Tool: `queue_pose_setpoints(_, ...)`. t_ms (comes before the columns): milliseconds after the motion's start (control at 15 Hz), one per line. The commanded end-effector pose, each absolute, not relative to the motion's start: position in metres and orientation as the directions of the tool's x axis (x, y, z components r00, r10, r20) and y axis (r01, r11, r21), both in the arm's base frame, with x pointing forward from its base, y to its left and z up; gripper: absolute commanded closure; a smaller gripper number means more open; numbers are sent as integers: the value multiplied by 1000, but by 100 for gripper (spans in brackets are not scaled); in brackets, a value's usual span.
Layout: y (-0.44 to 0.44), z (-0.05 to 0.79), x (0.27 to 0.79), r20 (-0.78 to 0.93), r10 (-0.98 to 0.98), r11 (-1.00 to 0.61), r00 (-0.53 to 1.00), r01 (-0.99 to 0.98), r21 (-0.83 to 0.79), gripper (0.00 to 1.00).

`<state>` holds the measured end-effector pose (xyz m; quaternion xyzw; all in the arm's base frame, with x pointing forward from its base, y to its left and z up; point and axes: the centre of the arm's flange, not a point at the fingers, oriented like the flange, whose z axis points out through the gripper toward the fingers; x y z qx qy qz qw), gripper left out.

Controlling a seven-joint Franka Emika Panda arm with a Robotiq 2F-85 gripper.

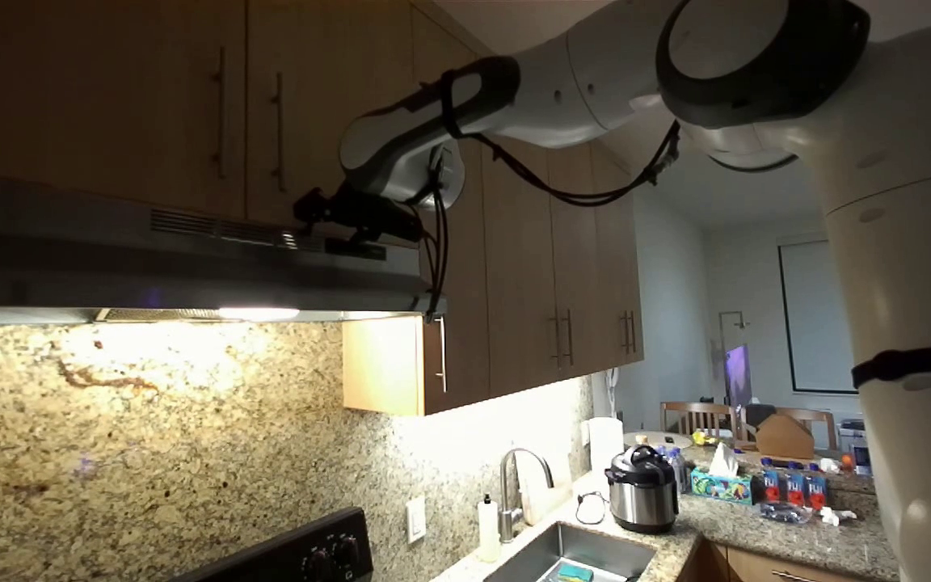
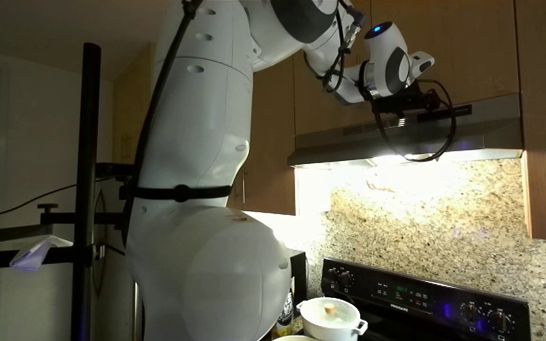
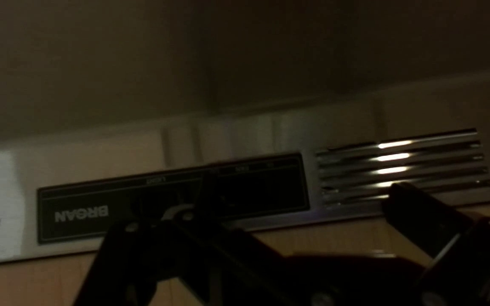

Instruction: Push the switch on the black part of the oven filter to the left

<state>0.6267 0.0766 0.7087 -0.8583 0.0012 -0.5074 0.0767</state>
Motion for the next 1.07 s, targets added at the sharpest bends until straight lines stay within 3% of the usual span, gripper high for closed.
queue_pose_setpoints(0,117,705,611,869,-36,-988,494,115,-106,0)
queue_pose_setpoints(733,129,705,607,848,-12,-979,530,166,-117,0)
queue_pose_setpoints(1000,190,700,596,820,15,-954,573,253,-159,0)
